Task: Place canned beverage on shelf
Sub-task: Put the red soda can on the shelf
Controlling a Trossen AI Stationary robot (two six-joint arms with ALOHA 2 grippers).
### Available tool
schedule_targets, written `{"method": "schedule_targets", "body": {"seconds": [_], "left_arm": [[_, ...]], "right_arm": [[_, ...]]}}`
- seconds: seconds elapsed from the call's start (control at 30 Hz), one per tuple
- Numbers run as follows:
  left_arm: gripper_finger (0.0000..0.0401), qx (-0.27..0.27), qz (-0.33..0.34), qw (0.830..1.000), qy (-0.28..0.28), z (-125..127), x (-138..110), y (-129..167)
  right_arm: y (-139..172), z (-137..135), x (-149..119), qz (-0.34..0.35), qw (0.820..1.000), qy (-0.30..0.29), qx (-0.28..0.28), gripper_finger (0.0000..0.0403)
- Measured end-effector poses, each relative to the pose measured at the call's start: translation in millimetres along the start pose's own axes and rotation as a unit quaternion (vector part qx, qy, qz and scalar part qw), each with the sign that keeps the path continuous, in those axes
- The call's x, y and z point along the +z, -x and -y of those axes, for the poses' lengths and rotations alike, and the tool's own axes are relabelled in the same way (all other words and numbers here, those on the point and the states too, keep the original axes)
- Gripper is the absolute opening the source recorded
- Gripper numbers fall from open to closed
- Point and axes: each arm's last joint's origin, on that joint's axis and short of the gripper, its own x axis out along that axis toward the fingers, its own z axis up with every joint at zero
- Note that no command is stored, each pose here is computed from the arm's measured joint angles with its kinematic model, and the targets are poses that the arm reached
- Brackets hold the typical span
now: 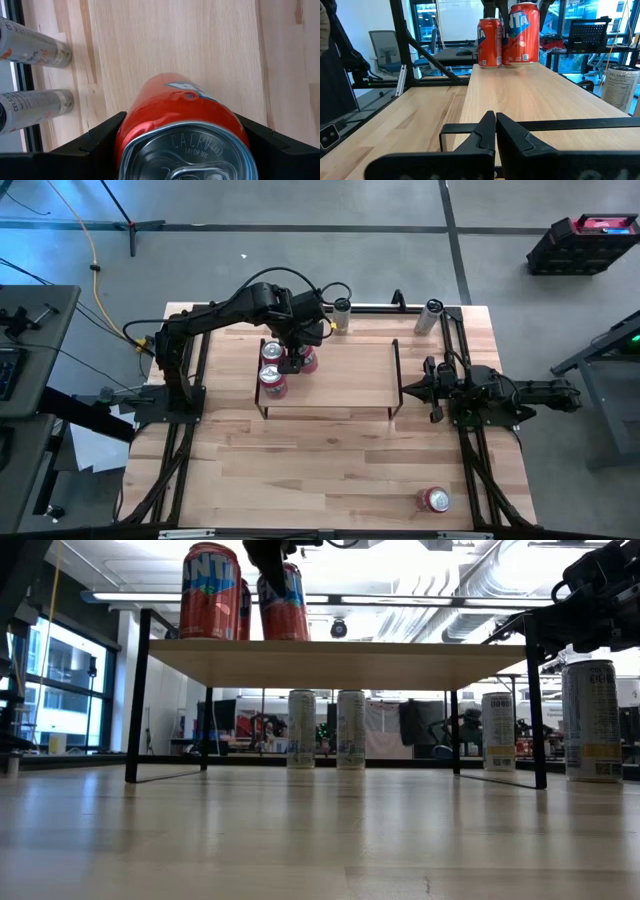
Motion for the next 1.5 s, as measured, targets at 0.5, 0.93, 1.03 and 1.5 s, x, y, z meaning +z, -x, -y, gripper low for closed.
{"method": "schedule_targets", "body": {"seconds": [0.5, 0.93, 1.03, 1.5], "left_arm": [[0.0285, -0.001, 0.009, 1.000, 0.004, 5.5, 3.6, -0.4], [0.0285, -0.002, 0.010, 1.000, 0.023, 8.0, 4.6, -0.5], [0.0285, -0.002, 0.009, 1.000, 0.027, 7.5, 4.4, -0.6], [0.0285, -0.002, 0.009, 1.000, 0.026, 7.3, 4.3, -0.5]], "right_arm": [[0.0, 0.0, 0.0, 0.000, 1.000, 0.000, 0.000, 0.0000], [0.0, 0.0, 0.0, 0.000, 1.000, 0.000, 0.000, 0.0000], [0.0, 0.0, 0.0, 0.000, 1.000, 0.000, 0.000, 0.0000], [0.0, 0.0, 0.0, 0.000, 1.000, 0.000, 0.000, 0.0000]]}}
